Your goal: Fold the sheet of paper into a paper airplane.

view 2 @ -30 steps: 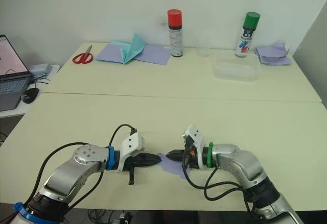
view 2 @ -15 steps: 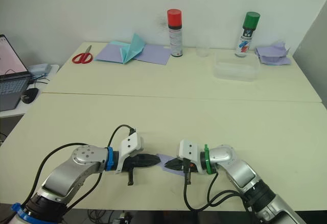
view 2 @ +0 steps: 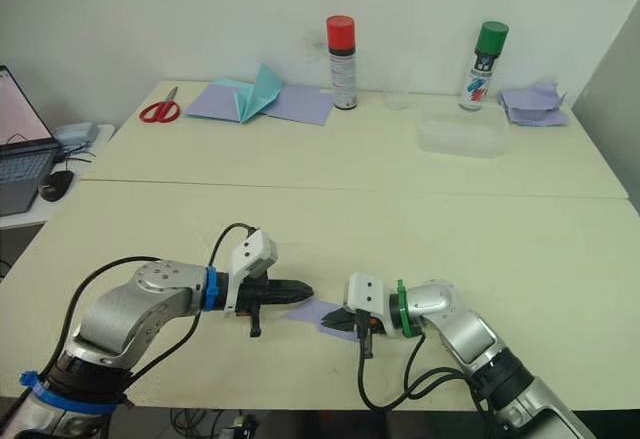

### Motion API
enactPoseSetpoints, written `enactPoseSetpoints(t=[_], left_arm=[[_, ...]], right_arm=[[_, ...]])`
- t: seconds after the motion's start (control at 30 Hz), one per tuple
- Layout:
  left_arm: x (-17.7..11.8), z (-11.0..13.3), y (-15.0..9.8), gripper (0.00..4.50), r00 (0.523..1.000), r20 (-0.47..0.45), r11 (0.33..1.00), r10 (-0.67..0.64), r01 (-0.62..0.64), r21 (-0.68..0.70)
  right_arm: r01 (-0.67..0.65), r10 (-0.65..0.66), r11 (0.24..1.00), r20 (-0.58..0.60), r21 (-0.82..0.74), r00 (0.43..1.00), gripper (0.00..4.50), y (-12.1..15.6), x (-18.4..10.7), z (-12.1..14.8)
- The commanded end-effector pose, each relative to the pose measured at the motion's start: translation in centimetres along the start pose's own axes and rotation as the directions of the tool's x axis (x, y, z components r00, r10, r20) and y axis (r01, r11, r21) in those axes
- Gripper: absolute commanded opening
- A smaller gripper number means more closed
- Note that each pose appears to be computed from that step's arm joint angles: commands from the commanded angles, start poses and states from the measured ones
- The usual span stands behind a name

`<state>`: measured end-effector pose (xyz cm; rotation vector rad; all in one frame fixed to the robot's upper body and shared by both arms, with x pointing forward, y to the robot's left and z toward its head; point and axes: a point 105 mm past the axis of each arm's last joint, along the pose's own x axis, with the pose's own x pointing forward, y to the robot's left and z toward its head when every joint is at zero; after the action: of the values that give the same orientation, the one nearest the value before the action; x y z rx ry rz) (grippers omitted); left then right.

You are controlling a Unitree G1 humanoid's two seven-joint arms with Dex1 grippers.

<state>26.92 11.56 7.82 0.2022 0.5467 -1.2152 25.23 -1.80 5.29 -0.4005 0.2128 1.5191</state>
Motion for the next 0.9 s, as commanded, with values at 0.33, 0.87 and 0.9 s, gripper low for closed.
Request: enactPoseSetpoints(t=[0.33,0.87,0.9], left_arm=[[1.9,-3.4,0.2,0.0,0.987,-0.157,0.997,-0.018,0.031,0.077],[2.4,-3.8,-0.3,0.0,0.986,-0.165,0.994,-0.037,0.052,0.091],[2.4,-3.9,-0.3,0.0,0.985,-0.168,0.994,-0.036,0.052,0.092]], right_arm=[[-0.04,0.041,0.998,-0.017,0.047,0.999,0.4,0.7,-1.5,0.0],[0.067,-0.084,0.977,0.076,0.201,0.994,1.91,-2.2,-4.8,3.7],[0.077,-0.095,0.975,0.079,0.211,0.992,1.53,-2.4,-4.4,3.5]])
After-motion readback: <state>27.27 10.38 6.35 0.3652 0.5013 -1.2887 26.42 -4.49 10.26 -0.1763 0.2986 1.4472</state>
